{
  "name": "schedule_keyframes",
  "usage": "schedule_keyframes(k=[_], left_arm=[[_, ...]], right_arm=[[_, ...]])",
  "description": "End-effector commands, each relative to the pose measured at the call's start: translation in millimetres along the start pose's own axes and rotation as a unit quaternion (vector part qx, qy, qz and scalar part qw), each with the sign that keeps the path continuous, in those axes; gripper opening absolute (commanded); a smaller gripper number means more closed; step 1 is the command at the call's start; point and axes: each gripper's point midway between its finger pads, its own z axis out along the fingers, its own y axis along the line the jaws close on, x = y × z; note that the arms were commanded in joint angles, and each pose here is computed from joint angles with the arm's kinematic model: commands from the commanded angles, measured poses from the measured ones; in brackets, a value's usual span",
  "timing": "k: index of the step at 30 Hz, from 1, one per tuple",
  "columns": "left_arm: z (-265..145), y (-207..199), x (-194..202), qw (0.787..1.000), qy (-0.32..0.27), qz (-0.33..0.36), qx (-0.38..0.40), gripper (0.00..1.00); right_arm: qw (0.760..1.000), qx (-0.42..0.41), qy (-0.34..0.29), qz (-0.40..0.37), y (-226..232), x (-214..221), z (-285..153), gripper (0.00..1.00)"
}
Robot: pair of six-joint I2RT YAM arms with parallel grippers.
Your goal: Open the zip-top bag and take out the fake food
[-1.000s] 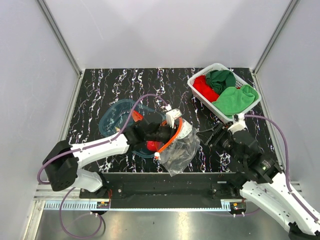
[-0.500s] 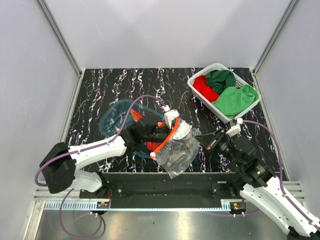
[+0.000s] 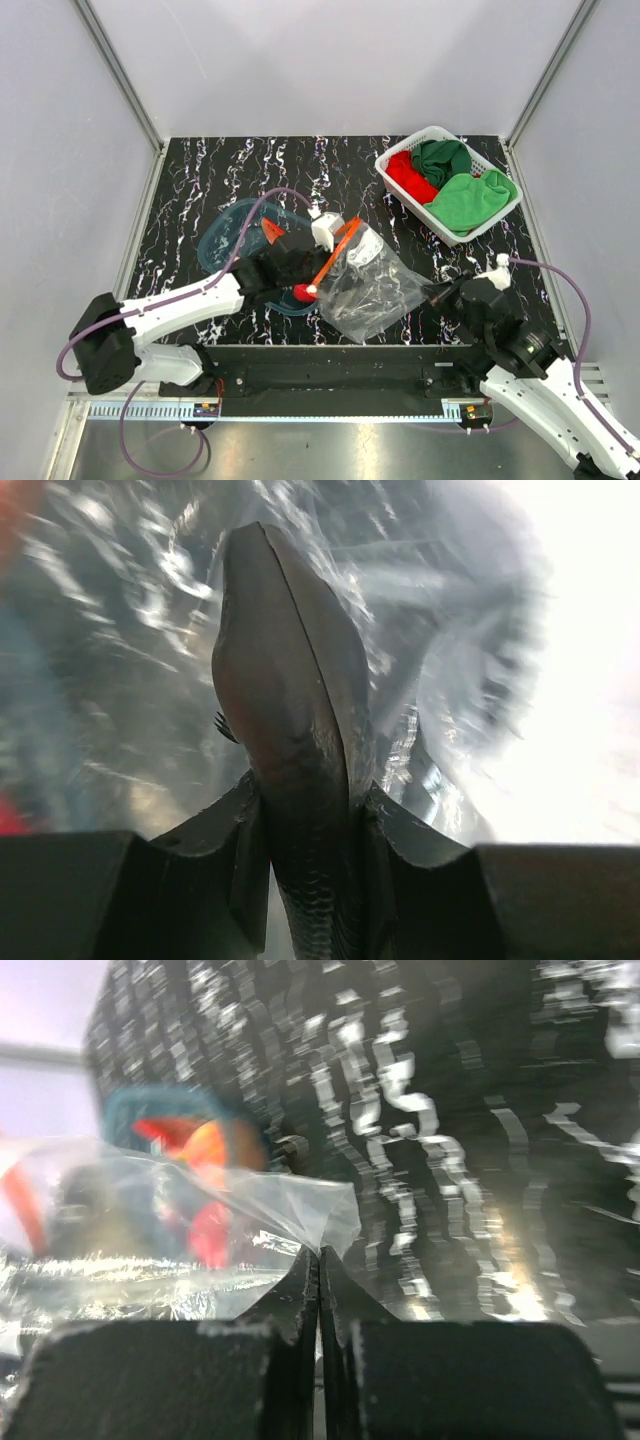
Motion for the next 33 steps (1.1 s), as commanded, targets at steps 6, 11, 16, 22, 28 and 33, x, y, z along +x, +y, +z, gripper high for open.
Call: schedule_keyframes(k=[6,11,16,22,28,33], left_arm=[[-21.9,-9.1,-71.6,0.992,-0.105,0.034,-0.055,0.0],[-17.1,-10.1,-82.4,0.99,-0.121,0.029,-0.068,0.0],[-9.0,-14.4,-82.0,0.981,-0.15,0.025,-0.118,0.0],[5.7,-23.4,-75.7,0.963,-0.176,0.07,-0.189,0.0],[23.7,-42.7,-62.3,0.96,-0.172,0.099,-0.196,0.0],[36.1,-48.3,-50.7,0.956,-0.157,0.13,-0.213,0.0]], right_arm=[[0.992,0.091,-0.086,0.0,-46.1,-32.0,-15.6,0.0],[0.996,0.043,-0.065,-0.035,-24.4,-28.7,-17.8,0.23],[0.989,-0.045,-0.023,-0.14,38.6,-31.5,-30.8,0.86],[0.97,-0.122,0.043,-0.207,108.7,-30.1,-55.8,1.0],[0.964,-0.145,0.065,-0.212,130.6,-21.2,-43.2,1.0],[0.963,-0.153,0.068,-0.209,136.1,-19.1,-39.9,1.0]])
